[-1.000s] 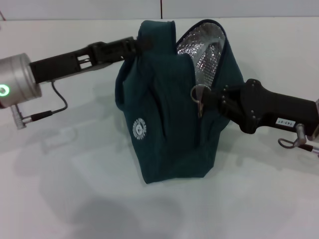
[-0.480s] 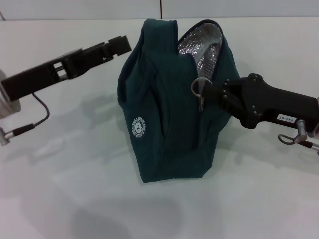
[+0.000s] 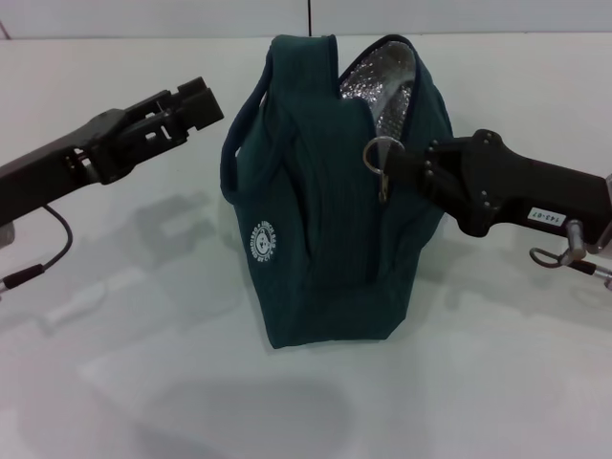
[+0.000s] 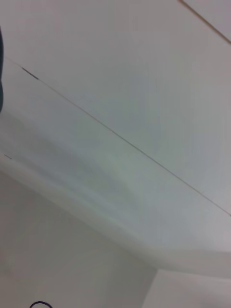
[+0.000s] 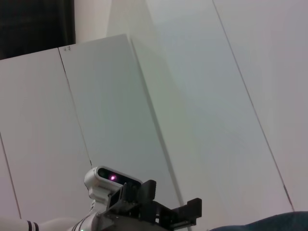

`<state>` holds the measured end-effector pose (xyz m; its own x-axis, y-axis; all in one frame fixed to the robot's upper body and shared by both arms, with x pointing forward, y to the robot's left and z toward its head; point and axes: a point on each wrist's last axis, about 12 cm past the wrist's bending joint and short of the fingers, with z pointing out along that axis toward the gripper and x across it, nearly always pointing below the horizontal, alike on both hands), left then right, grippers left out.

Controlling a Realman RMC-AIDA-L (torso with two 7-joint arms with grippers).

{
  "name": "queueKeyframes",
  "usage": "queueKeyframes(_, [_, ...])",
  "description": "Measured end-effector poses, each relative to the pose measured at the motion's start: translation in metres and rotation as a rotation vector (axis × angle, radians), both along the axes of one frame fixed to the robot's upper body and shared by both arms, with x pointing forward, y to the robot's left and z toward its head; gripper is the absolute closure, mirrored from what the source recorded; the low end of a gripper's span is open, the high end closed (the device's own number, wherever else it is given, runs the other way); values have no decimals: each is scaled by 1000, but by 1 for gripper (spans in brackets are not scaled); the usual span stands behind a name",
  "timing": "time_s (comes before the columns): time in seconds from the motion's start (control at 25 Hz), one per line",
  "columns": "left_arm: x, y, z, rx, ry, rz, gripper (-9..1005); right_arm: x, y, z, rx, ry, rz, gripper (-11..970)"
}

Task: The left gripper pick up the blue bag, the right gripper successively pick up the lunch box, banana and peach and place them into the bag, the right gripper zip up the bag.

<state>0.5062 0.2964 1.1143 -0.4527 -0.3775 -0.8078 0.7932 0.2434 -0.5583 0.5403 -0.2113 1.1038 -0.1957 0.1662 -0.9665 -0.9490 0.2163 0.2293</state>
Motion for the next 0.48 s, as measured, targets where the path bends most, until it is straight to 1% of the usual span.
queueKeyframes(0.16, [4,0,4,13,-25,-9,290,3,2,3,0,3,8,952])
queueKeyframes(0.36, [7,5,9,9,-32,-10,295,9,3,5,-7,44,15,951])
queueKeyframes(0.48, [1,9,12,13,-47,-44,299,10,4,7,-11,40,23,951])
